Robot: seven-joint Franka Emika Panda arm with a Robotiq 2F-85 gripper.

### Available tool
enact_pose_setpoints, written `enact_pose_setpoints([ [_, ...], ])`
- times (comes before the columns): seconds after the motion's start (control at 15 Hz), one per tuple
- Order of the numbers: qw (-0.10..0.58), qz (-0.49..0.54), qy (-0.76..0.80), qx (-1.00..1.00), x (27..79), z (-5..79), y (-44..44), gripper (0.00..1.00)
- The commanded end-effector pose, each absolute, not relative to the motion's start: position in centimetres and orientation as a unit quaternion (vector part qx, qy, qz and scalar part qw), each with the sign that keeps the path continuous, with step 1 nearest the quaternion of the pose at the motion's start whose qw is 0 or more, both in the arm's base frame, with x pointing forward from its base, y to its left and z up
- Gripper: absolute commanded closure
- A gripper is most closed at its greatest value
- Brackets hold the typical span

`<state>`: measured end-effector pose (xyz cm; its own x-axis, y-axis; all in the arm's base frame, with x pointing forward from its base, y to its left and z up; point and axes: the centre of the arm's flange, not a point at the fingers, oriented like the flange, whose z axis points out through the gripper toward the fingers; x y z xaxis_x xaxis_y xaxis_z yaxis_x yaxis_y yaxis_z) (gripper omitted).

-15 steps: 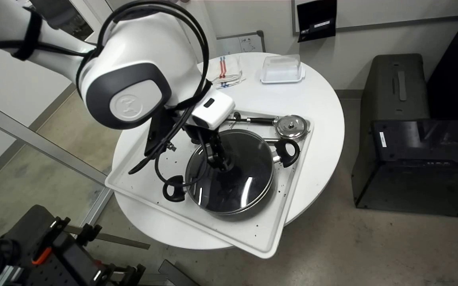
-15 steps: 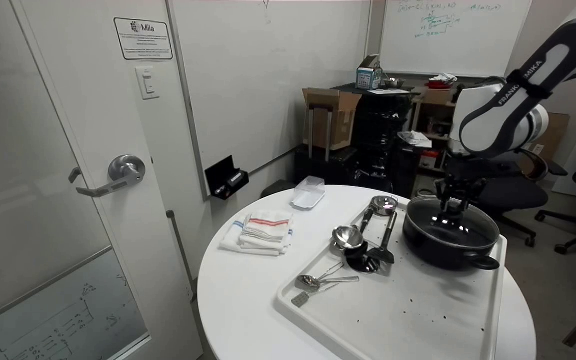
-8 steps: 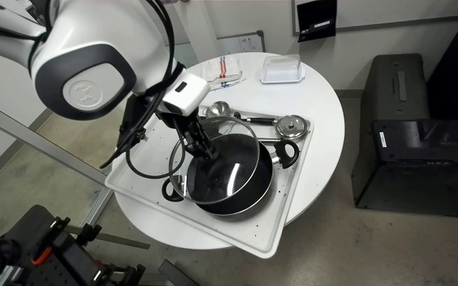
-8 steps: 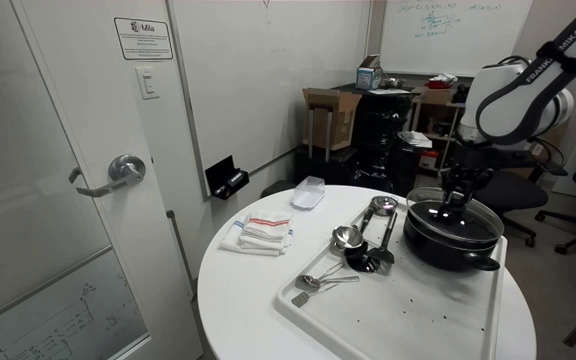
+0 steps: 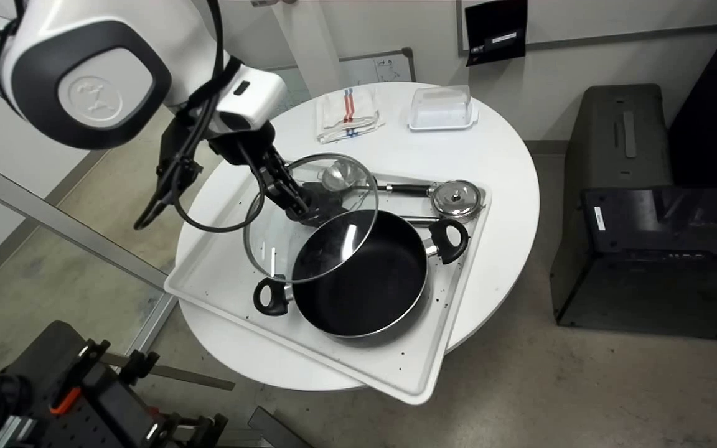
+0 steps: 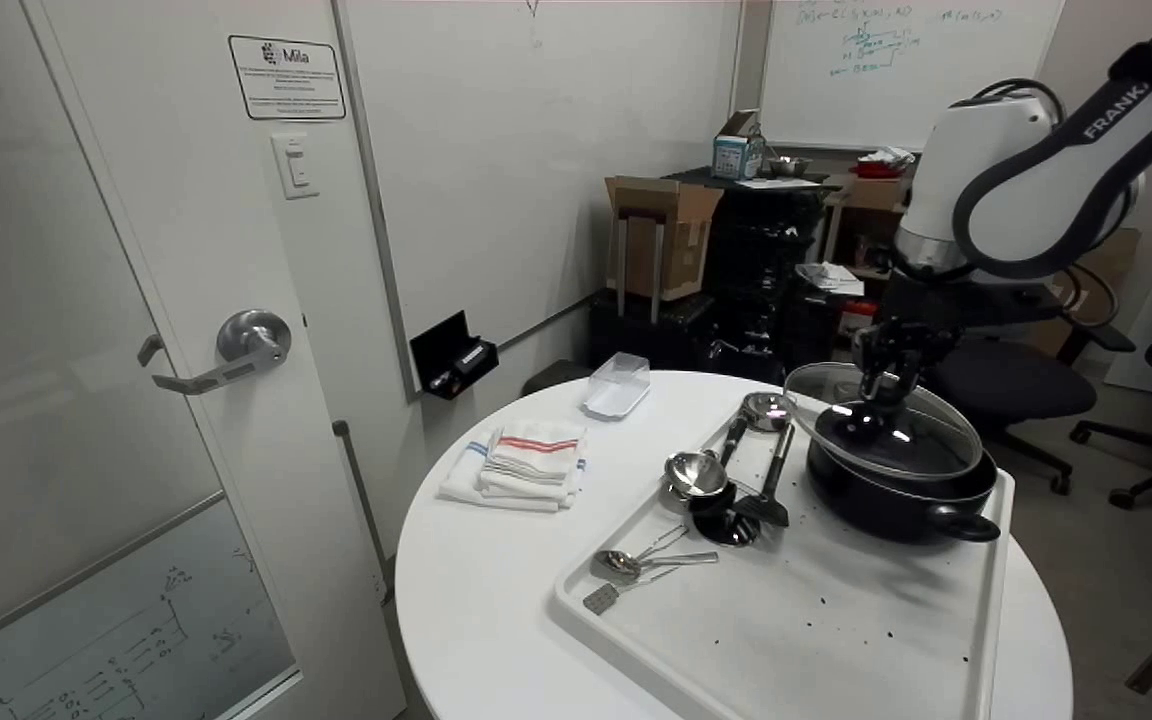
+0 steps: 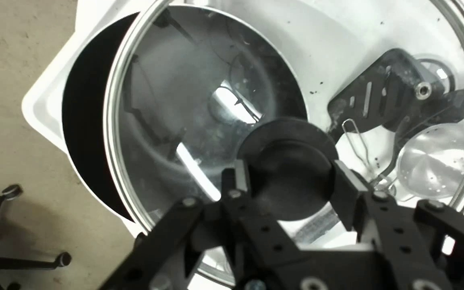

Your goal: Remove the lid from the pot

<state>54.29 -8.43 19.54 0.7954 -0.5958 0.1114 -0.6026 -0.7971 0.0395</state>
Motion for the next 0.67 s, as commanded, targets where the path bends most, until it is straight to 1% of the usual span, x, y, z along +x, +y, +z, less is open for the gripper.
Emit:
enact_pose_setpoints([
  [0.0,0.046,0.052,-0.262,0.963,55.4,20.7,-3.7,0.75],
  [0.6,0.085,0.036,-0.131,0.987,56.2,17.9,7.8,0.75],
])
